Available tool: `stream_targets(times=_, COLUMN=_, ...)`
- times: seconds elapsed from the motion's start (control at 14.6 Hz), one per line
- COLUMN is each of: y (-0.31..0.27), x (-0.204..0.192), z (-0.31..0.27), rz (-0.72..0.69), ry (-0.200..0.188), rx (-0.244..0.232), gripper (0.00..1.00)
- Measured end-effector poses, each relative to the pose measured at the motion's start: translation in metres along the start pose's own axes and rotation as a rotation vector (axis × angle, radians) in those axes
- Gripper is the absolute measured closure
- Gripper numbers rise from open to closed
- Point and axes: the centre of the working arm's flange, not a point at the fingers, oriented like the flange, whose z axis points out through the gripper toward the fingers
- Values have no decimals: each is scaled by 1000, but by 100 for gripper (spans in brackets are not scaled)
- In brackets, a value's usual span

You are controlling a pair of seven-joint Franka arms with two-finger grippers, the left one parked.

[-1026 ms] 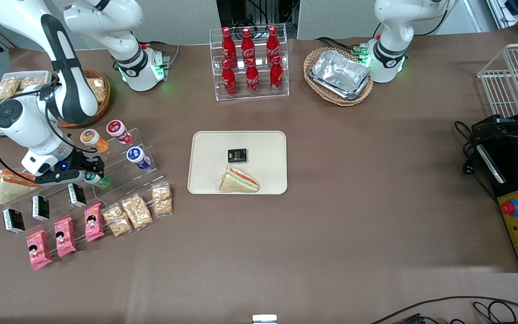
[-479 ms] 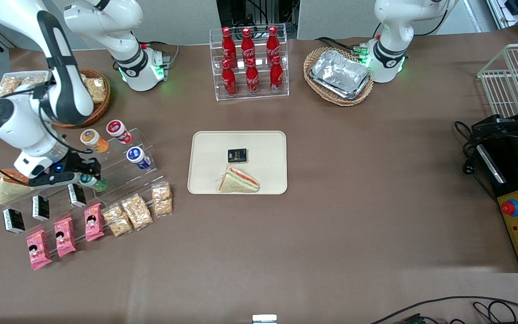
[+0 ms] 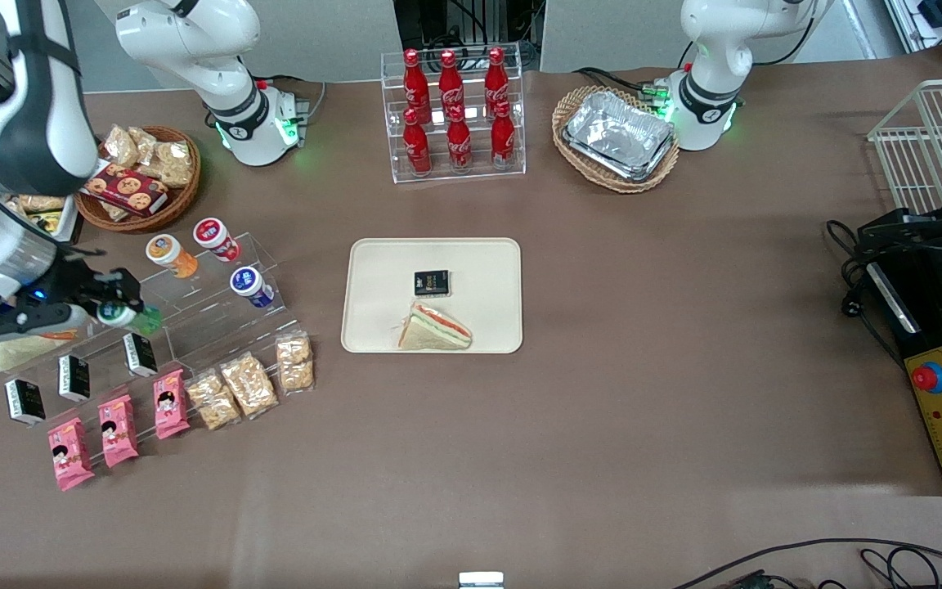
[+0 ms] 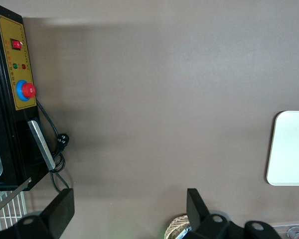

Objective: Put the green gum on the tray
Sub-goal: 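Lift the bottle and carry it with the right gripper over the white tray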

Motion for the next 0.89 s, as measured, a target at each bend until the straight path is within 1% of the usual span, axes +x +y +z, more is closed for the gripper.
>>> stream_targets(times=0.21, y=-37, x=2, z=-60, rz=34, ry=-48, rx=10, gripper=41)
stream_targets(times=0.34, y=-76, x=4, z=-81, rz=81, ry=-61, rx=6, gripper=41)
stream_targets(times=0.55, y=-149, x=4, z=-88, rz=174, ry=-64, rx=-7, gripper=41)
stream_targets(times=0.62, y=-171, x=1, z=-87, rz=211, ry=-75, rx=1, gripper=41)
stream_targets(times=0.75, y=-203, x=-3, z=-83, rz=284, ry=-103, rx=40, gripper=41)
stream_targets(times=0.89, y=-224, x=-8, z=-73, rz=330, ry=-127, rx=42, gripper=41)
